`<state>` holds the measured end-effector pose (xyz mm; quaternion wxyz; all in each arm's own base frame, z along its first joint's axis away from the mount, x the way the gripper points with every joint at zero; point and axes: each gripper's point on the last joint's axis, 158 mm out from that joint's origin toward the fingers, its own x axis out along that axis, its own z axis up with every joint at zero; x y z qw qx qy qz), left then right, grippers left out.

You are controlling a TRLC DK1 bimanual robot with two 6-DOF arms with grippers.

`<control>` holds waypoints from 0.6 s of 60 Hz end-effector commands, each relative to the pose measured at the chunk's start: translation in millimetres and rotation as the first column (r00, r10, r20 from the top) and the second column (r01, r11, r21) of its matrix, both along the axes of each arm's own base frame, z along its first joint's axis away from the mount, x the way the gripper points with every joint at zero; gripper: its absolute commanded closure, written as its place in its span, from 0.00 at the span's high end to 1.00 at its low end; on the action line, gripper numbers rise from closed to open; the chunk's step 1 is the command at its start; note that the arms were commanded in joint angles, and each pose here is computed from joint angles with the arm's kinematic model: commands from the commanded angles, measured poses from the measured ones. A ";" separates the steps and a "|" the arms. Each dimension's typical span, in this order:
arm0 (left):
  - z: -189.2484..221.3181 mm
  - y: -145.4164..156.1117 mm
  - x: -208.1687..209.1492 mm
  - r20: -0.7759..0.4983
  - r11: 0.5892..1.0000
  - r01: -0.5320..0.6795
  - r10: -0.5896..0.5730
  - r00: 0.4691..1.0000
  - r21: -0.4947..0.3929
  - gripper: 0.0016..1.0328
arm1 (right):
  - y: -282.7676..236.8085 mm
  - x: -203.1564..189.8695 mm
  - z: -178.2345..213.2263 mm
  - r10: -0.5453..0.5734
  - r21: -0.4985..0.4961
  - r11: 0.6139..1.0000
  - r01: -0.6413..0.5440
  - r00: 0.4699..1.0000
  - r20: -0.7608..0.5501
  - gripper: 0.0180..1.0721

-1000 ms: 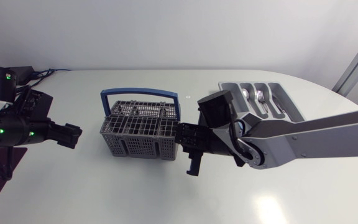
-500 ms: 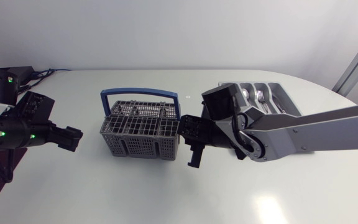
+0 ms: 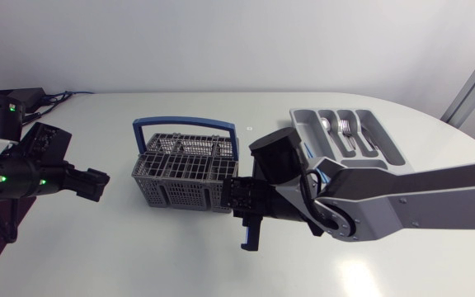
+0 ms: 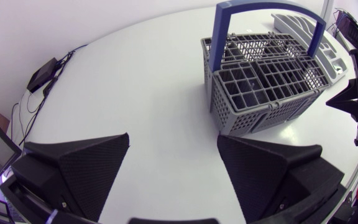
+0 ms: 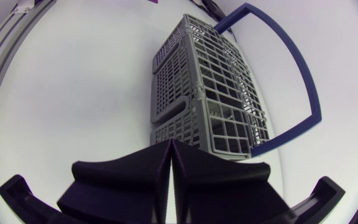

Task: Unload the cutlery basket into the drawer organizer.

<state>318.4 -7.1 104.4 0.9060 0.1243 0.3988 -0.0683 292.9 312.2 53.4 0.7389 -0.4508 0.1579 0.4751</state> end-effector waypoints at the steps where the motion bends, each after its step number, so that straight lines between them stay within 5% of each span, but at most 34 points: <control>1: -5.2 2.1 -4.6 -0.007 1.000 0.014 -0.014 1.000 0.010 0.96 | 4.6 4.2 -1.9 -0.017 0.006 1.000 0.017 1.000 -0.010 0.06; 36: -10.8 4.2 -5.3 -0.014 1.000 0.020 -0.020 1.000 0.008 0.96 | -14.6 48.0 -1.9 -0.097 0.008 0.995 0.096 0.995 0.028 0.06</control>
